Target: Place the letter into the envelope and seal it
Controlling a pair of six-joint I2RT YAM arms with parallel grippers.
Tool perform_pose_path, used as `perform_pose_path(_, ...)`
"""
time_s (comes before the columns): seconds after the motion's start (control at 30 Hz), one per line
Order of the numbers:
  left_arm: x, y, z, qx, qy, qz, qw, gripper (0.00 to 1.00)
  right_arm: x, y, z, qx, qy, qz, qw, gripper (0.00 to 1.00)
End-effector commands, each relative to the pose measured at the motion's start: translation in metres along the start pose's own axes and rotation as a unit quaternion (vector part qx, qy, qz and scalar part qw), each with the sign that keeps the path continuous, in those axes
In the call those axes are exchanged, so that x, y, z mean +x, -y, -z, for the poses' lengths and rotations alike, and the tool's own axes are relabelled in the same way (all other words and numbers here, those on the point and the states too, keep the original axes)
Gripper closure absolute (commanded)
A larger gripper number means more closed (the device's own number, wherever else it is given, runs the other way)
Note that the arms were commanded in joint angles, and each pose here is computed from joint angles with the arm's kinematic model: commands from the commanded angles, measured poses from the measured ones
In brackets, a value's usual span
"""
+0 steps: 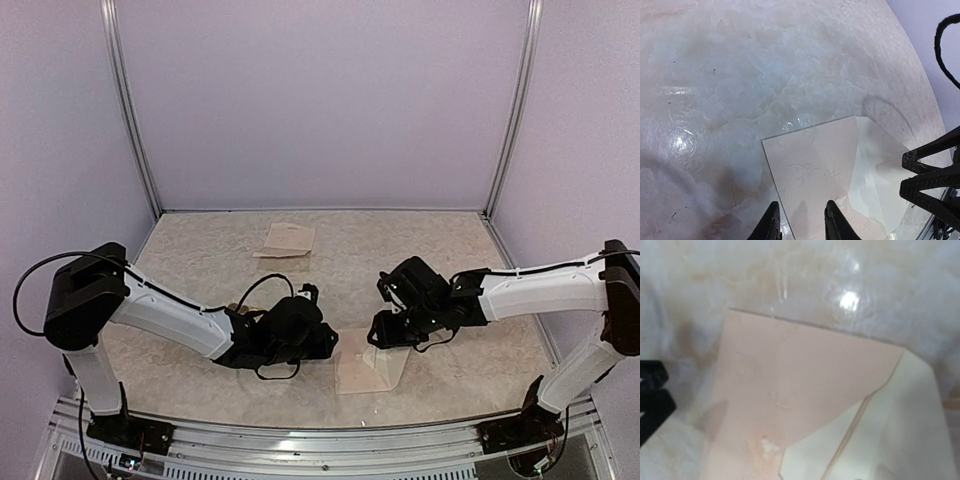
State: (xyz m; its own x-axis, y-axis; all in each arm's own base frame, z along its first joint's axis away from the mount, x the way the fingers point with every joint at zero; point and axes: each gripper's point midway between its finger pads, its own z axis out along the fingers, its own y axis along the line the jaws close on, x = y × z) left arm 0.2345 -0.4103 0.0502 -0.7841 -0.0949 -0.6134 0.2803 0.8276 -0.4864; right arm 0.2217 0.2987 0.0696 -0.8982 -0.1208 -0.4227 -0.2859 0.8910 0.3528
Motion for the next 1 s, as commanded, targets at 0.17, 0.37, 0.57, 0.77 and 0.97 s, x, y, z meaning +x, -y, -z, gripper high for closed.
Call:
perform_pose_path(0.17,-0.017,0.002,-0.001,0.027,-0.001,0.008,1.0,0.7,0.008,0.024,-0.004,0.018,-0.006,-0.016,1.0,0.62)
perform_pose_path(0.37,-0.015,0.004,-0.013,0.039,-0.014,0.01,0.999,0.7,0.01,0.032,-0.016,0.012,-0.018,-0.028,0.999,0.67)
perform_pose_path(0.57,-0.008,0.0,-0.027,0.038,-0.027,0.009,0.999,0.71,0.007,0.034,-0.022,0.002,-0.016,-0.032,0.999,0.71)
perform_pose_path(0.77,-0.004,-0.007,-0.036,0.03,-0.033,0.008,0.999,0.74,0.004,0.032,-0.029,-0.012,-0.017,-0.037,0.999,0.76)
perform_pose_path(0.97,0.0,-0.011,-0.039,0.026,-0.038,0.008,0.999,0.75,0.006,0.029,-0.036,-0.022,-0.025,-0.039,0.999,0.79)
